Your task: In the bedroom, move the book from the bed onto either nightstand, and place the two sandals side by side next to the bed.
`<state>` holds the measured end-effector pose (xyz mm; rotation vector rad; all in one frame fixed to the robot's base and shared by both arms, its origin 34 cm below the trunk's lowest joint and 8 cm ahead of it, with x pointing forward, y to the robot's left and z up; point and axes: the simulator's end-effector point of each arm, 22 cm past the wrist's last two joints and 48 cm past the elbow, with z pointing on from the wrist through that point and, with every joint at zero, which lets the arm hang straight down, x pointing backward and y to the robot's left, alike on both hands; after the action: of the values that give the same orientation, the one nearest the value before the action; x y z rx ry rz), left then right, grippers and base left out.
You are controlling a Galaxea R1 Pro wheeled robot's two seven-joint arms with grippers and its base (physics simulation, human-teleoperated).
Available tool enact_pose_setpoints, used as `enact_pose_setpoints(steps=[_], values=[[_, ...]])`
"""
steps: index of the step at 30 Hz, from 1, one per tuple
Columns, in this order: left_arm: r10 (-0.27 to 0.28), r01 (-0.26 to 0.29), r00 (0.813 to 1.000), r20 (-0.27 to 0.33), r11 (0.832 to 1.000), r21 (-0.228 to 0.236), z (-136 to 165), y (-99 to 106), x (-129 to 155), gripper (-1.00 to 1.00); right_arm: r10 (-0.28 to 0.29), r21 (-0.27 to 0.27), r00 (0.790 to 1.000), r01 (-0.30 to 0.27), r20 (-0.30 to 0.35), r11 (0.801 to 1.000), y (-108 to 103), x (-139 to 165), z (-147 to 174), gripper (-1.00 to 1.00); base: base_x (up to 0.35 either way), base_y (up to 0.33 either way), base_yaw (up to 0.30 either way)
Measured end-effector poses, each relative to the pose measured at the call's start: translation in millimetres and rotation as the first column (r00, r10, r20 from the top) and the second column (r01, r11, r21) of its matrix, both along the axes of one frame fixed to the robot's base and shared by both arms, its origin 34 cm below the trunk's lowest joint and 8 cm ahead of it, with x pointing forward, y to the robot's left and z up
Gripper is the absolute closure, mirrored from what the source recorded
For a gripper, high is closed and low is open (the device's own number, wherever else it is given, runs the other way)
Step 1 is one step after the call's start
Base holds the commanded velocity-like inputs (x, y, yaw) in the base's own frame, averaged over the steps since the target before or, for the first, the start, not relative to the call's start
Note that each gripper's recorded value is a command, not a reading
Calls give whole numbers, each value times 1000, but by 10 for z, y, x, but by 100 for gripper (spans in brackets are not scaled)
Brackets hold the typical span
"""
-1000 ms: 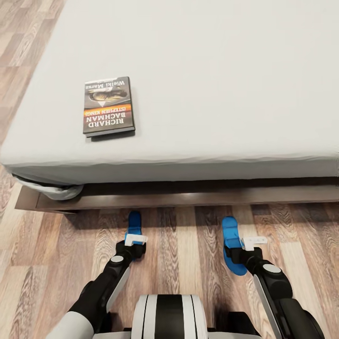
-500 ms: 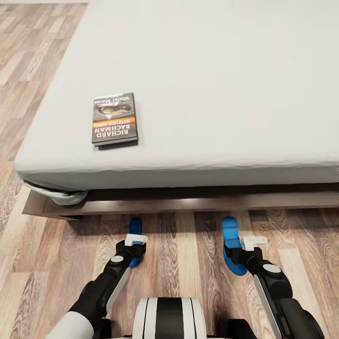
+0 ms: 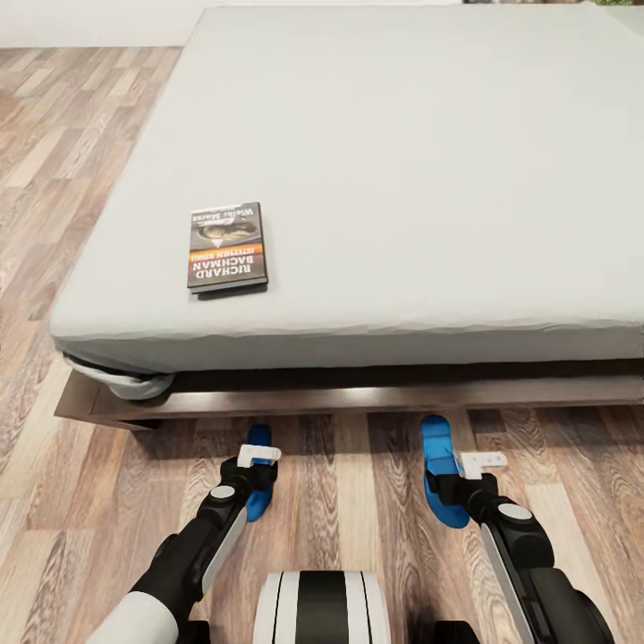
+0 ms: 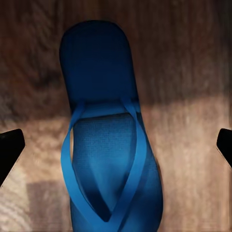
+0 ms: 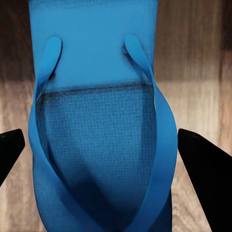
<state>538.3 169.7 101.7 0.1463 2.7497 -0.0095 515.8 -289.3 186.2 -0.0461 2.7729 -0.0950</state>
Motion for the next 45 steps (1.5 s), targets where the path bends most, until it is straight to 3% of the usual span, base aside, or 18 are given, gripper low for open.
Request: enact_pose_setpoints(steps=[9,45], values=[[1,-1,1000,7,1000,0,39,3,30,-100,7,-16,1000,-7,-1,1000,-34,-1,21,100,0,71,0],[1,-1,1000,4,1000,-2,37,0,25,-100,5,-12,1000,-5,-13,1000,-27,-40,-15,100,0,281,0]])
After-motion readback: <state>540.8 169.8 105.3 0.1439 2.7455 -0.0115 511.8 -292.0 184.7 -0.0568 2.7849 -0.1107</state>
